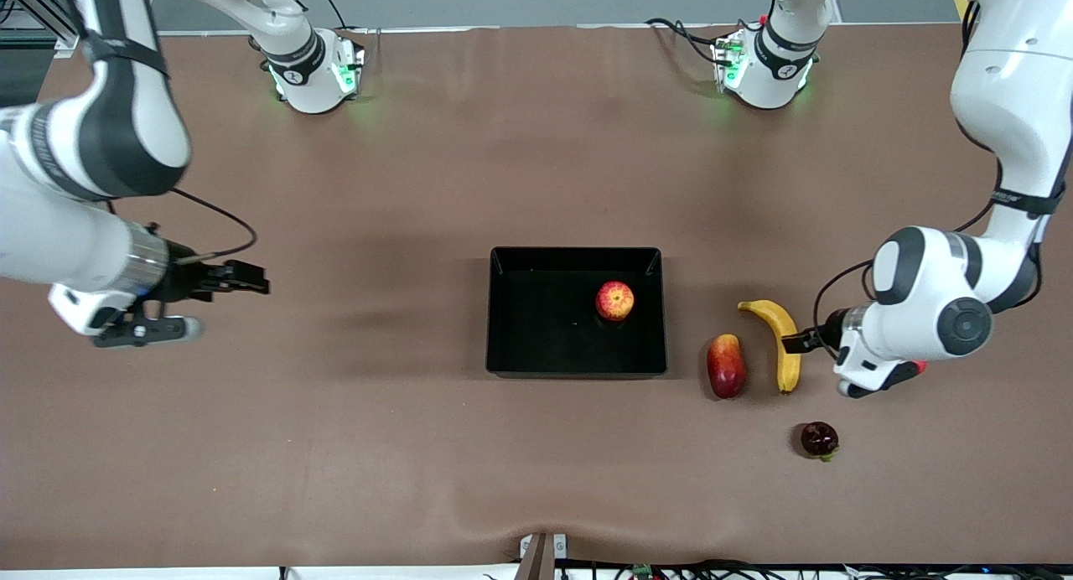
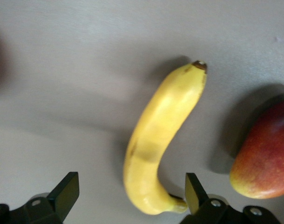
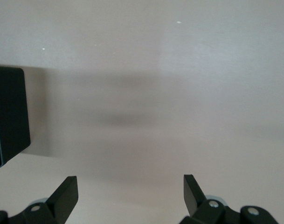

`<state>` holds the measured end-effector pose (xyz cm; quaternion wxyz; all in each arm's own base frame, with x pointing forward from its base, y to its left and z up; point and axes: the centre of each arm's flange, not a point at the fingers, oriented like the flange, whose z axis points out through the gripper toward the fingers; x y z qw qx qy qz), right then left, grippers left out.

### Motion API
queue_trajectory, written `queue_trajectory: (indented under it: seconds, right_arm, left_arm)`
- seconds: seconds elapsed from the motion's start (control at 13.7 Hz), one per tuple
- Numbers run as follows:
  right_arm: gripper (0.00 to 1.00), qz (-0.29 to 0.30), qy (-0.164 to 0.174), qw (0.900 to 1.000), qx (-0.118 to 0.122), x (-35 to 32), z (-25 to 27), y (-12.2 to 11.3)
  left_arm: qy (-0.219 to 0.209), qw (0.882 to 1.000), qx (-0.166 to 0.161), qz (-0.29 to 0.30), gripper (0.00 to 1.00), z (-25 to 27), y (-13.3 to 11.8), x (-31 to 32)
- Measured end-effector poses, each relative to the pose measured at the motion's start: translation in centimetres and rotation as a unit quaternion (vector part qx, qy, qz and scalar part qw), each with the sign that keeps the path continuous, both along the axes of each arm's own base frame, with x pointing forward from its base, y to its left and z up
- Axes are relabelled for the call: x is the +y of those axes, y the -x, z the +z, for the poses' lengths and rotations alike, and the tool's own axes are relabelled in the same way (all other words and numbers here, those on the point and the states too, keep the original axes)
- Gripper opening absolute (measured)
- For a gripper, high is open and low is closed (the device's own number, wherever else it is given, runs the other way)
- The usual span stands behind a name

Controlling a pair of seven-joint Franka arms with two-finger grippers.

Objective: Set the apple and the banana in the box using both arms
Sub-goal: 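Grasp the yellow banana with the left gripper and lift it, then carry the banana over the tray and lower it with the left gripper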

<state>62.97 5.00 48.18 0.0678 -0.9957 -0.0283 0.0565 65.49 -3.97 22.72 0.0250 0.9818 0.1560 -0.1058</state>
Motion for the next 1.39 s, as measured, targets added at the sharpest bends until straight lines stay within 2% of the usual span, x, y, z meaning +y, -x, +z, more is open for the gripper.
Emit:
queue_trajectory:
  seconds: [0.15, 0.22, 0.51, 0.58, 0.8, 1.02, 1.17, 1.39]
  right_arm:
    - [1.00, -0.013, 0.007, 1.000, 0.007, -2.1, 1.2, 0.5]
    - [1.00, -0.017, 0.009, 1.000, 0.010, -2.8, 1.7, 0.8]
    - [1.00, -0.018, 0.020, 0.999, 0.017, -4.0, 5.3, 1.5]
    - [1.00, -0.021, 0.019, 1.000, 0.014, -4.5, 6.8, 1.7]
    - [1.00, -0.025, 0.018, 0.999, -0.020, -5.2, 11.2, 2.5]
    - [1.00, -0.025, 0.031, 0.998, -0.054, -5.7, 16.2, 5.0]
    - [1.00, -0.030, 0.037, 0.997, -0.056, -5.9, 17.5, 6.0]
    - [1.00, -0.044, 0.042, 0.998, -0.036, -6.4, 17.1, 6.5]
  left_arm:
    - [-0.011, 1.000, 0.001, -0.018, 0.96, -1.9, 0.2, -0.3]
    - [-0.018, 0.999, 0.003, -0.028, 0.89, -2.8, 0.3, -0.3]
    - [-0.022, 0.999, 0.007, -0.036, 0.44, -3.9, 0.6, -0.4]
    - [-0.023, 0.999, 0.007, -0.039, 0.39, -3.3, 0.5, -0.6]
    - [-0.035, 0.998, 0.015, -0.059, 0.39, 1.9, 0.6, -2.6]
    - [-0.044, 0.996, -0.020, -0.068, 0.39, 10.9, 1.2, -8.1]
    - [-0.035, 0.998, -0.037, -0.036, 0.39, 13.8, 2.1, -13.3]
    - [-0.030, 0.999, -0.034, 0.010, 0.39, 13.4, 4.3, -24.4]
